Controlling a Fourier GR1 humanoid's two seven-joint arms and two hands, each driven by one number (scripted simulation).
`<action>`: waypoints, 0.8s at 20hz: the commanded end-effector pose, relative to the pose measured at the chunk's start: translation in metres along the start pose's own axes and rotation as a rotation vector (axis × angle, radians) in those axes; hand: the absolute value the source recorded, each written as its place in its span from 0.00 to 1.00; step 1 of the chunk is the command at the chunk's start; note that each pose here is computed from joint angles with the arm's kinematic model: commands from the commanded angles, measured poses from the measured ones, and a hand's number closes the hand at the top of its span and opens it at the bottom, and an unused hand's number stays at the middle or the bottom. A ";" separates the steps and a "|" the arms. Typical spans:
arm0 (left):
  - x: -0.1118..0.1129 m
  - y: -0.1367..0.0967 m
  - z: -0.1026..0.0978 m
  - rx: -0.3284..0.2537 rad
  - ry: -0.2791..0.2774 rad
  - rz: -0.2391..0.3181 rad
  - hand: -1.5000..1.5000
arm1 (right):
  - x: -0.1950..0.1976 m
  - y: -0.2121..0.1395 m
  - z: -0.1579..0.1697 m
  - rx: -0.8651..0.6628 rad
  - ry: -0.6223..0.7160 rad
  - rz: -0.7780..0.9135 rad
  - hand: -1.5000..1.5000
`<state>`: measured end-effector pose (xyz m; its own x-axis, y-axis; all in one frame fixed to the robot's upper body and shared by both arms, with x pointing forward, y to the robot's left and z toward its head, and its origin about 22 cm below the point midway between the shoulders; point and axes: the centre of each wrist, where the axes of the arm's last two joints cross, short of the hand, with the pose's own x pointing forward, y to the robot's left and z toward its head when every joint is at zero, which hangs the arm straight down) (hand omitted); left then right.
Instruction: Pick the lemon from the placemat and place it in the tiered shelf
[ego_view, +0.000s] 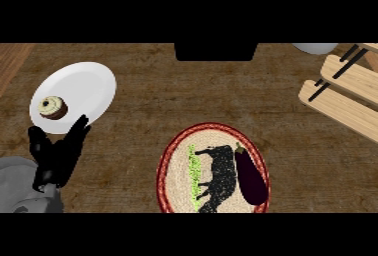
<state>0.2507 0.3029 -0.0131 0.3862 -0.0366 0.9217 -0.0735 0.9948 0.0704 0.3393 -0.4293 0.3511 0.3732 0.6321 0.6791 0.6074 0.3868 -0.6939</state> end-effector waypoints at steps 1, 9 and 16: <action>-0.010 -0.003 -0.001 0.001 0.065 0.020 0.50 | -0.013 -0.009 0.003 -0.047 0.038 -0.133 0.00; -0.005 -0.017 0.005 0.002 0.068 0.019 0.50 | 0.005 -0.029 0.000 -0.089 0.050 -0.483 0.00; -0.021 -0.008 -0.001 0.011 0.057 0.030 0.50 | -0.037 -0.080 -0.008 -0.330 0.109 -0.489 0.00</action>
<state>0.2507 0.2997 -0.0121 0.3891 -0.0349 0.9205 -0.0933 0.9926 0.0771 0.3052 -0.4634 0.3798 0.0597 0.3499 0.9349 0.8545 0.4663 -0.2291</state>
